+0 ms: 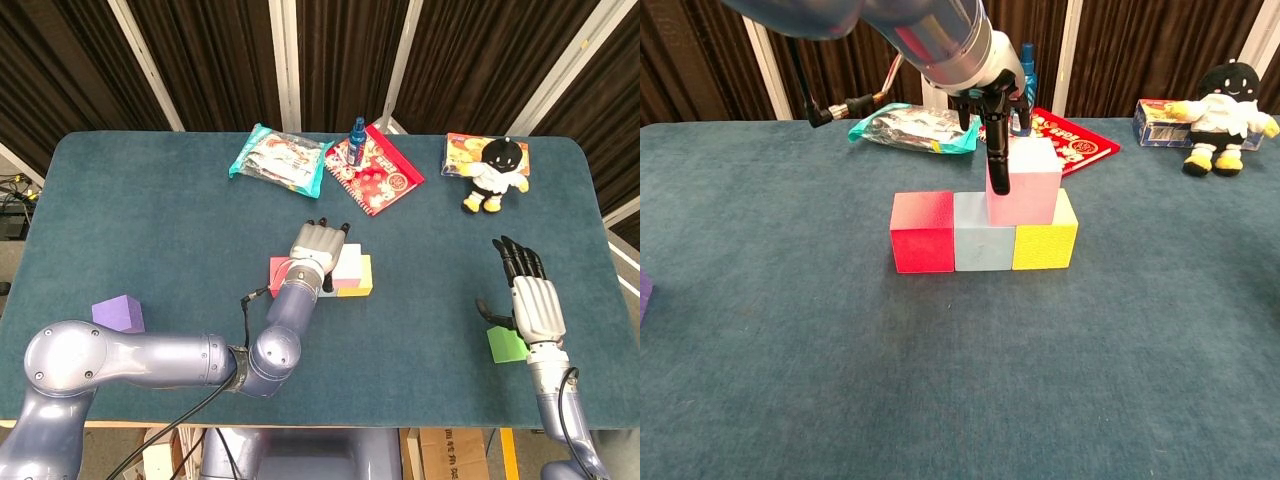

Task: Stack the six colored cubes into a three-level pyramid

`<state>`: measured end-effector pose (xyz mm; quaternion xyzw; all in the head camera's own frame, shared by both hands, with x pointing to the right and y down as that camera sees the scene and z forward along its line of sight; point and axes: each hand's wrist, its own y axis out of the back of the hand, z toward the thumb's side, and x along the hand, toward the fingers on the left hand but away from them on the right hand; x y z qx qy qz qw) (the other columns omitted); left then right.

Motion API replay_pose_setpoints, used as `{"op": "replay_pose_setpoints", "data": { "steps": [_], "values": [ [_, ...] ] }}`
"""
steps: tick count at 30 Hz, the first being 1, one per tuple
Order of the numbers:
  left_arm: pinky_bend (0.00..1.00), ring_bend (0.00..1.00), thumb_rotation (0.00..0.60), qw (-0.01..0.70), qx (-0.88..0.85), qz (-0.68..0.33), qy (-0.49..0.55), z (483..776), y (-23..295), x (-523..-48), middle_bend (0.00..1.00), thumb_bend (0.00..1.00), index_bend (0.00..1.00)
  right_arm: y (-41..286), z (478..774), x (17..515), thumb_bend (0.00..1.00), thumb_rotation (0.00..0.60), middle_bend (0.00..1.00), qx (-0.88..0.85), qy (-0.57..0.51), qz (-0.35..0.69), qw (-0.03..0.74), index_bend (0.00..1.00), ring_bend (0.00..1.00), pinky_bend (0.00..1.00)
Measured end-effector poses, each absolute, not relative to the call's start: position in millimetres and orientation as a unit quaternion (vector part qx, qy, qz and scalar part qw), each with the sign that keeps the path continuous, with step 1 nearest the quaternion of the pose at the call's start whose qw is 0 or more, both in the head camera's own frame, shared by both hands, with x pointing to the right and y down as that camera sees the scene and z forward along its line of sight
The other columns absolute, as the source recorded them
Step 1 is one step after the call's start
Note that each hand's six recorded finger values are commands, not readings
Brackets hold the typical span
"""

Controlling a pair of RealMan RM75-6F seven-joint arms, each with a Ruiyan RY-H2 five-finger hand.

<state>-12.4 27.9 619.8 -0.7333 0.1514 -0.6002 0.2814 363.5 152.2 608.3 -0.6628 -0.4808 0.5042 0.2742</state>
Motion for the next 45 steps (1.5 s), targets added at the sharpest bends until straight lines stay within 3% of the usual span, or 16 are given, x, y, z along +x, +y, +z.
{"op": "replay_pose_setpoints", "data": {
  "steps": [9, 22, 32, 45],
  "values": [
    [0.11, 0.04, 0.600, 0.279, -0.735, -0.597, 0.161, 617, 25, -15, 0.14, 0.20, 0.00, 152, 609, 364, 0.33, 0.600, 0.00, -0.663, -0.480, 0.505, 0.274, 0.00, 0.00, 0.00],
    [0.10, 0.04, 0.600, 0.280, -0.752, -0.567, 0.185, 590, 21, -42, 0.13, 0.17, 0.00, 151, 607, 366, 0.33, 0.600, 0.00, -0.660, -0.481, 0.506, 0.278, 0.00, 0.00, 0.00],
    [0.10, 0.04, 0.600, 0.310, -0.727, -0.566, 0.233, 567, 22, -143, 0.12, 0.15, 0.00, 149, 606, 368, 0.33, 0.600, 0.00, -0.654, -0.483, 0.509, 0.283, 0.00, 0.00, 0.00],
    [0.10, 0.04, 0.600, 0.408, -0.681, -0.551, 0.256, 545, 46, -264, 0.11, 0.04, 0.00, 147, 605, 370, 0.33, 0.600, 0.00, -0.639, -0.485, 0.515, 0.302, 0.00, 0.00, 0.00]
  ]
}}
